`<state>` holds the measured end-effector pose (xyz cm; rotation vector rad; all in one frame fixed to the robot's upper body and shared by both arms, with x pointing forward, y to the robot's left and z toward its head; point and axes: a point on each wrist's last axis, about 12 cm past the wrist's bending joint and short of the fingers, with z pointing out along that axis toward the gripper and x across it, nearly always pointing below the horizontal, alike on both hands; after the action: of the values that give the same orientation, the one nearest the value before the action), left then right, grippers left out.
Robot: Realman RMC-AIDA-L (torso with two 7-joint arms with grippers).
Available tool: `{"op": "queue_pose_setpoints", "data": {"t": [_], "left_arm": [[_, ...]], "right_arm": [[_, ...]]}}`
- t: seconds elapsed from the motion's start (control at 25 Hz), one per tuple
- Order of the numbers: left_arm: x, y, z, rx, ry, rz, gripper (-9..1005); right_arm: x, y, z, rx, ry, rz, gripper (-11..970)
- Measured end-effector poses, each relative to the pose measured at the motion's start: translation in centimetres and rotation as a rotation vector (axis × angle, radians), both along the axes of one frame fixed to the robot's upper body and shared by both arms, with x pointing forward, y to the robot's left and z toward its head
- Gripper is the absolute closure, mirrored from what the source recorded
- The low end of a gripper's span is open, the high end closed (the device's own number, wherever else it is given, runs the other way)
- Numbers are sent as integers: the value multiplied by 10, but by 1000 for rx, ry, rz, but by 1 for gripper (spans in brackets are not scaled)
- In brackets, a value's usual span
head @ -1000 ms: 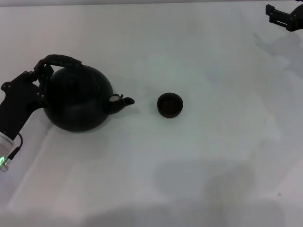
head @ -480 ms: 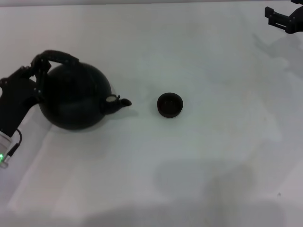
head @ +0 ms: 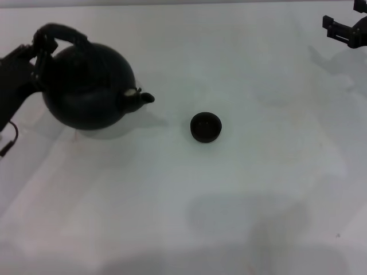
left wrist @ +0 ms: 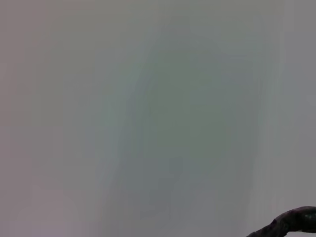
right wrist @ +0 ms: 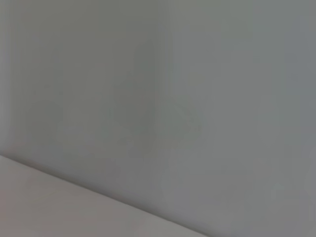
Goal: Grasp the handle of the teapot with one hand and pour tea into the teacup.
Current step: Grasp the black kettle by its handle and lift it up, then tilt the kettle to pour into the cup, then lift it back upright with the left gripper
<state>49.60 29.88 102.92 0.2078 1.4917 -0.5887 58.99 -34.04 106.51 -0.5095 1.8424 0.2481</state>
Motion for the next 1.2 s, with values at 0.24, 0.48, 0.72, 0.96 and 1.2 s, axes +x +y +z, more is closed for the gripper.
{"op": "queue_pose_setpoints", "data": {"t": [0.24, 0.48, 0.72, 0.96, 1.2], "left_arm": [[28, 4, 13, 17, 59, -57, 860], [59, 6, 22, 105, 173, -87, 861], [84, 0, 39, 197, 237, -114, 861], [102, -18, 62, 308, 262, -162, 860], [108, -41, 76, 408, 306, -231, 861]], "right_arm": [[-6, -3, -5, 13, 12, -8, 114], [-17, -12, -12, 43, 11, -58, 114], [-25, -18, -14, 67, 2, -76, 114], [-31, -19, -14, 95, -10, -63, 114], [-38, -22, -14, 128, -20, -70, 114]]}}
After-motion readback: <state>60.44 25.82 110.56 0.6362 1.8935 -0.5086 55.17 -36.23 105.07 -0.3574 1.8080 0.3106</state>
